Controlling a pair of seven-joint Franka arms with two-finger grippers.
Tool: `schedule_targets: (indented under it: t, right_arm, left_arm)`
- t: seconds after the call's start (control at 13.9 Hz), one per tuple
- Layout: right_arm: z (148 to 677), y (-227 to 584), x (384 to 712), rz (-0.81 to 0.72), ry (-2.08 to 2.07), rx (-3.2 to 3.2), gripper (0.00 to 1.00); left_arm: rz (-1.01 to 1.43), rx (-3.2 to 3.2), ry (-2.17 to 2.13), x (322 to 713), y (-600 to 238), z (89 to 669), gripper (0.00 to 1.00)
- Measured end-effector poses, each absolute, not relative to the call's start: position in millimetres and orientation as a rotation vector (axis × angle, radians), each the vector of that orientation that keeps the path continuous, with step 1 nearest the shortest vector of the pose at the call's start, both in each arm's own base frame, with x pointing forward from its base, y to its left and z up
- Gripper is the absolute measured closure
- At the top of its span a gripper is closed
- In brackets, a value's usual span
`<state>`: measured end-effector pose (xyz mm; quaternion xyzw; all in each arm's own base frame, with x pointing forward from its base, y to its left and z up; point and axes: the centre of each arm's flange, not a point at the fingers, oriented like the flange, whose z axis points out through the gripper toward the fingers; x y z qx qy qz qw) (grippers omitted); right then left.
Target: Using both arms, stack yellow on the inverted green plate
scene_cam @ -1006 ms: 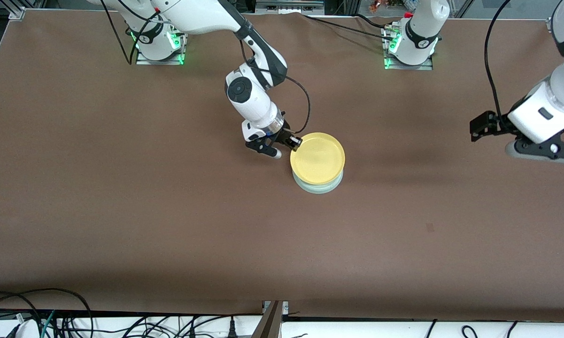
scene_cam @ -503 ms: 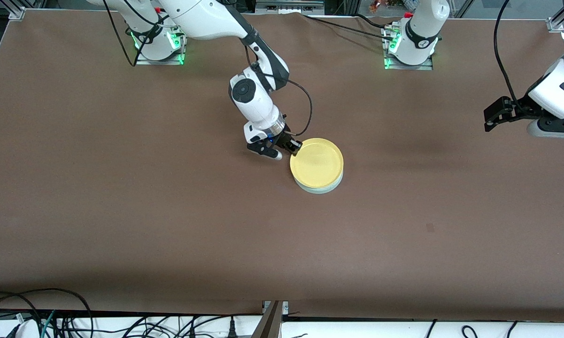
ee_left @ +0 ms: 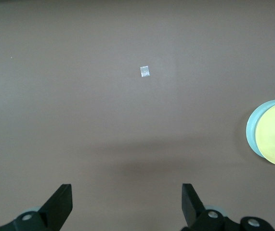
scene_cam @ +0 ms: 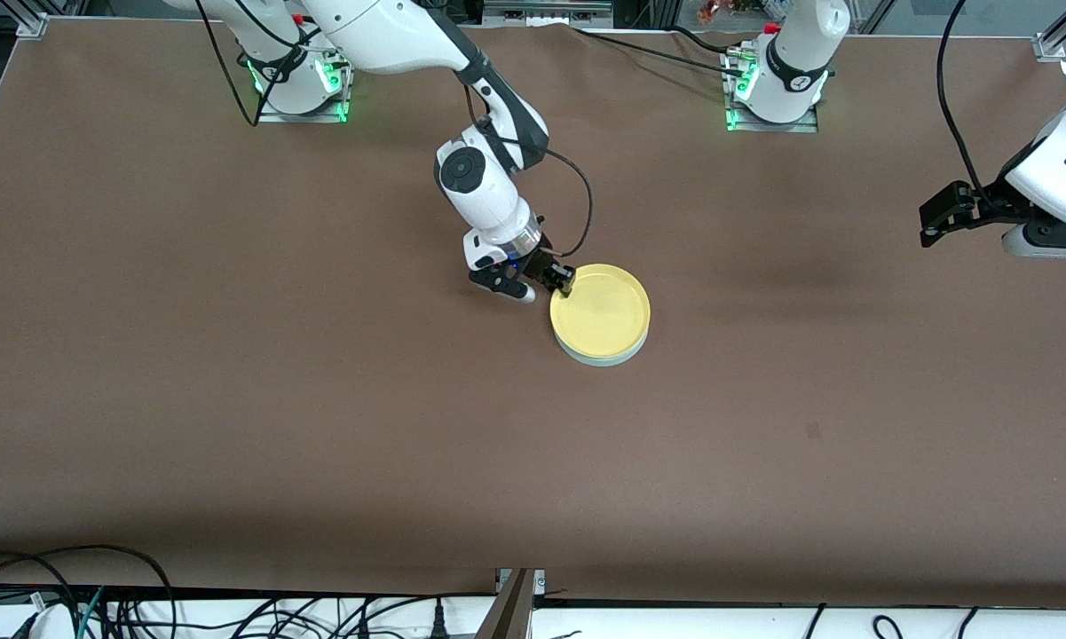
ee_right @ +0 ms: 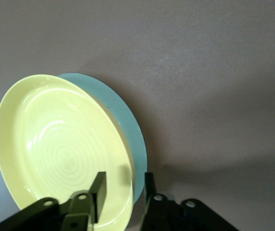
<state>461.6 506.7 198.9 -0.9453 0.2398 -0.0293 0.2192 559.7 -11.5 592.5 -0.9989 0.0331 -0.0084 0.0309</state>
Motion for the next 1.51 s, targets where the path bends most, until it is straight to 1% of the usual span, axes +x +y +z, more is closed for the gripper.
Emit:
schedule_targets:
  t: [0.22, 0.36, 0.43, 0.57, 0.79, 0.93, 1.15, 1.37, 1.51]
  right_arm:
    - [211, 505, 474, -0.107, 0.670, -2.600, 0.21]
    - [238, 496, 492, -0.076, 0.684, -2.627, 0.03]
    - [261, 486, 503, -0.054, 0.692, -2.647, 0.00]
    - [320, 457, 526, -0.060, 0.687, -2.696, 0.00]
    - [407, 386, 553, -0.085, 0.690, -2.780, 0.00]
    - [449, 335, 565, -0.080, 0.692, -2.808, 0.00]
    - [491, 262, 585, -0.042, 0.705, -2.849, 0.00]
    - [513, 195, 600, 0.010, 0.700, -2.903, 0.00]
    - [529, 159, 605, 0.010, 0.683, -2.936, 0.00]
  left_arm:
    - [-0.026, -3.078, 0.104, 560, -12, 592, 0.00]
    - [-0.025, -3.078, 0.106, 560, -13, 592, 0.00]
    - [-0.025, -3.078, 0.106, 560, -13, 592, 0.00]
    - [-0.025, -3.078, 0.107, 560, -13, 592, 0.00]
    - [-0.024, -3.078, 0.107, 560, -13, 592, 0.00]
    - [-0.024, -3.078, 0.107, 560, -13, 592, 0.00]
    - [-0.024, -3.078, 0.108, 560, -14, 592, 0.00]
    - [-0.023, -3.078, 0.109, 560, -14, 592, 0.00]
    - [-0.023, -3.078, 0.110, 560, -14, 592, 0.00]
